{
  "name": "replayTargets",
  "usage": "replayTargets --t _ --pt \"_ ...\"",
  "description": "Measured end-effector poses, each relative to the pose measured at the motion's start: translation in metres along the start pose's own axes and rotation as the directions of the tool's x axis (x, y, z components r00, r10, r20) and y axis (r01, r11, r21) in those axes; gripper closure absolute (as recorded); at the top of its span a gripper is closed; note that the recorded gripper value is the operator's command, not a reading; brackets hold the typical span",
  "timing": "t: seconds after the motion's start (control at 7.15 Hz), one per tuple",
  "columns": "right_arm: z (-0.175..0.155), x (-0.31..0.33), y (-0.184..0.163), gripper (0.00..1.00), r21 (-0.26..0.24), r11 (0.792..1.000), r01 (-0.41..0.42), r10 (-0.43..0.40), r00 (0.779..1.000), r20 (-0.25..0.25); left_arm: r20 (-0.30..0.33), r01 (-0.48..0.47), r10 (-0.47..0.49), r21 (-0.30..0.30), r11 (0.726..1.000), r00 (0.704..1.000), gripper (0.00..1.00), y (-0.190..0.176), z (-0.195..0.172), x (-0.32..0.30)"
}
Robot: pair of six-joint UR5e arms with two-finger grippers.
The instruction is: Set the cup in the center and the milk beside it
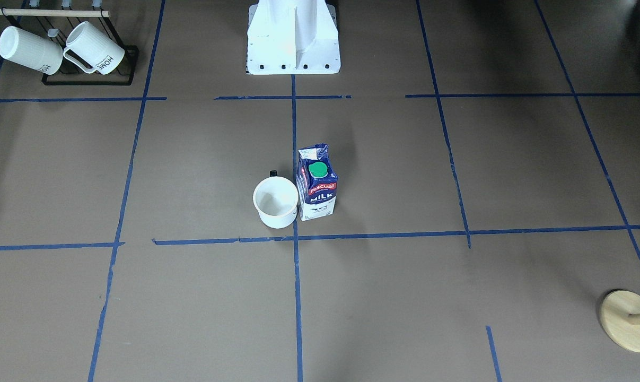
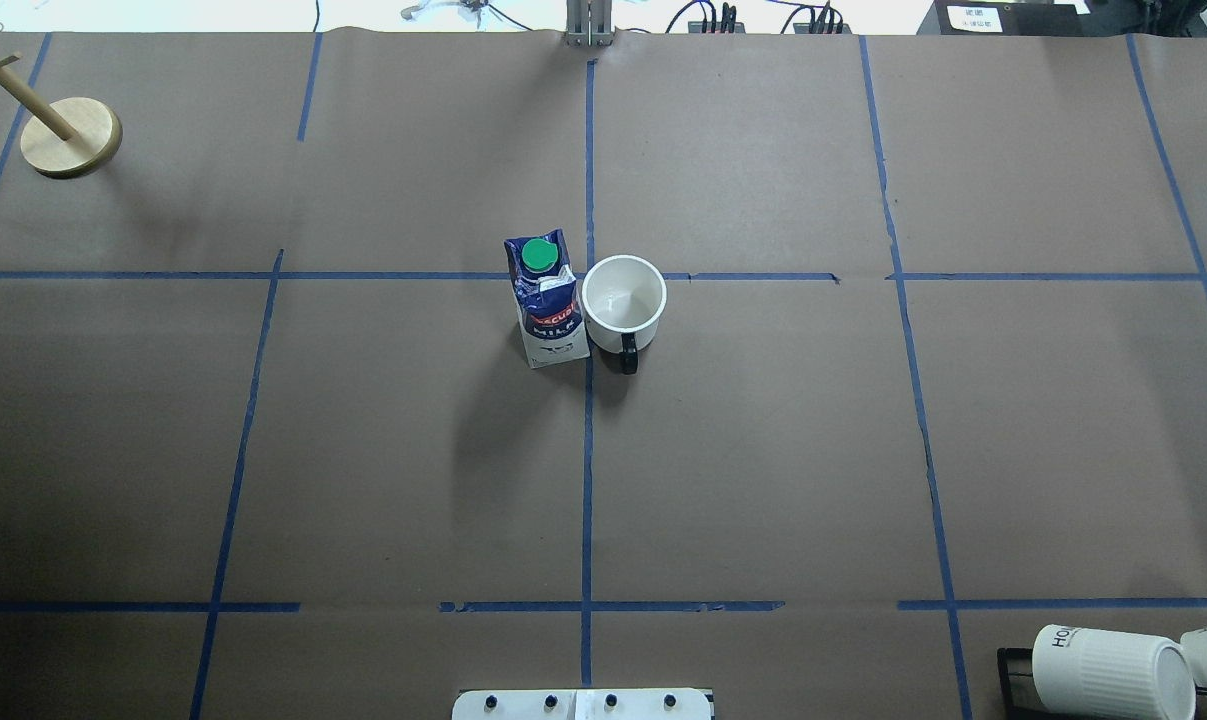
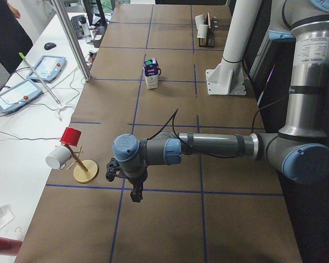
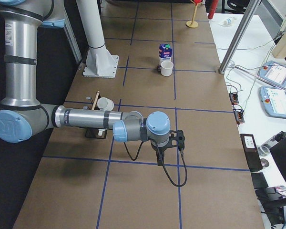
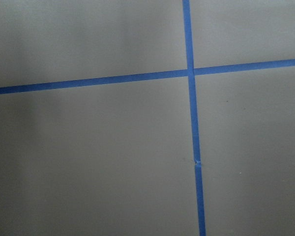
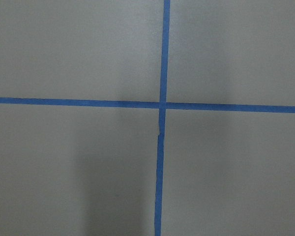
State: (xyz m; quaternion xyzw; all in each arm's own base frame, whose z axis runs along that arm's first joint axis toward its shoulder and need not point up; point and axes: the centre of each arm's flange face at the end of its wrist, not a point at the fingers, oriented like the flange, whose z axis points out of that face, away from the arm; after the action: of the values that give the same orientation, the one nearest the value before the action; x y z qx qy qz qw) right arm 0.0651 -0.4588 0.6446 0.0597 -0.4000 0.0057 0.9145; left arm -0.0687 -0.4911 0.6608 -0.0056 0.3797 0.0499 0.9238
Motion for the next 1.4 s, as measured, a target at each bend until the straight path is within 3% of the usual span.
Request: replayTargets --t 1.4 --pt "0.002 0.002 0.001 0.0 -0.004 1.0 -0.006 0.006 1.0 -0.002 -0.018 0.02 -0.02 -0.015 1.0 1.0 0.0 0.011 0.01 -0.008"
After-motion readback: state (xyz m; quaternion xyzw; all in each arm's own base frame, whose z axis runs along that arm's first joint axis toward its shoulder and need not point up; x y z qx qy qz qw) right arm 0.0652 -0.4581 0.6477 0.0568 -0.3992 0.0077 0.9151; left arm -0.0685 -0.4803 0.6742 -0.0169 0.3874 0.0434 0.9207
